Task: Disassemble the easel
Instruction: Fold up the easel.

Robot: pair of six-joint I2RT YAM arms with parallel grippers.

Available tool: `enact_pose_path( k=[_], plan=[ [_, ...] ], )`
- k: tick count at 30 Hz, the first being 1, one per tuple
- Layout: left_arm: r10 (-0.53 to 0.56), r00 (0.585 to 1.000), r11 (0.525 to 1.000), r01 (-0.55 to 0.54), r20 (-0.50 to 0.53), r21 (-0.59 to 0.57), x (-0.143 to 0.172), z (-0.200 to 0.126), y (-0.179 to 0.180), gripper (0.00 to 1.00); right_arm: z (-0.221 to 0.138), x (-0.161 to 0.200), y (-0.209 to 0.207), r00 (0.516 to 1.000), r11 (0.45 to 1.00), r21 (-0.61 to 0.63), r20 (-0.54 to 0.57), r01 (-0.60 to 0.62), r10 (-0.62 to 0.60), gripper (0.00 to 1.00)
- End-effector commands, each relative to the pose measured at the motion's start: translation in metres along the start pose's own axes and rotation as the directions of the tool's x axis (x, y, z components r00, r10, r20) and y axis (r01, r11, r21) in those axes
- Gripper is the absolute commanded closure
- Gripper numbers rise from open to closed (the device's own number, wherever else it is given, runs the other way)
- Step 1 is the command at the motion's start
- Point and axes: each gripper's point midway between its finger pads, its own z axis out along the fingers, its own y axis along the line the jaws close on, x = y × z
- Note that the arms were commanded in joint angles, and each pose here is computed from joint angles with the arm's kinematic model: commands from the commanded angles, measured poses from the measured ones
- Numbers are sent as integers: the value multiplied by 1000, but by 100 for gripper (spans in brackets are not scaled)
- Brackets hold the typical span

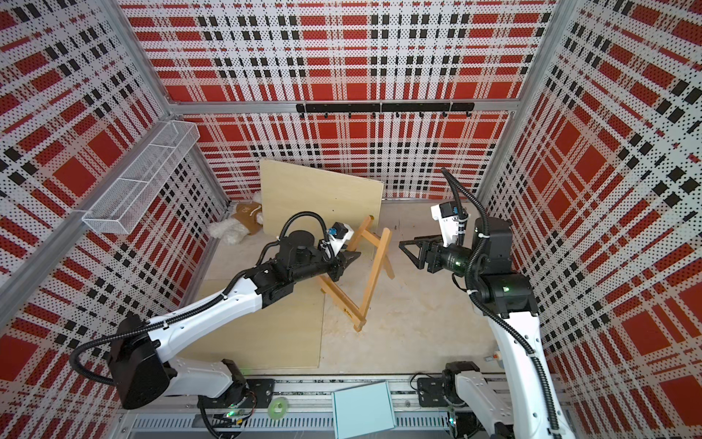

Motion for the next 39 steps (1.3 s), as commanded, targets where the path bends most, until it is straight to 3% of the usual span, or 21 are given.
enact_pose_path(
  k=[1, 5, 10, 17, 24, 34, 39],
  plan=[
    [-37, 981, 997, 22, 190, 78, -55, -27, -17, 100, 16, -8, -25, 999, 998, 58, 44, -34, 32, 39],
    [-27, 978, 994, 5, 206, 107, -57, -37, -24, 100, 35, -4, -26, 1000, 1000, 8, 9, -21, 21, 39],
    [-24, 974, 986, -14, 223, 168, -65, -44, -36, 100, 56, 17, -36, 994, 994, 91, -96, 56, -47, 39],
    [-32, 973, 979, -16, 229, 202, -67, -46, -43, 100, 80, 42, -39, 985, 998, 61, -175, 16, -5, 45],
    [-46, 971, 988, 10, 236, 153, -72, -44, -35, 100, 87, 45, -24, 980, 1000, 4, -198, -5, 6, 58],
    [-102, 958, 993, 83, 268, 79, -71, -34, -12, 100, 98, 61, 9, 979, 993, -90, -193, -83, 64, 58],
    [-117, 953, 990, 90, 281, 107, -73, -30, -15, 100, 108, 67, 29, 977, 984, -158, -208, -85, 51, 58]
  ],
)
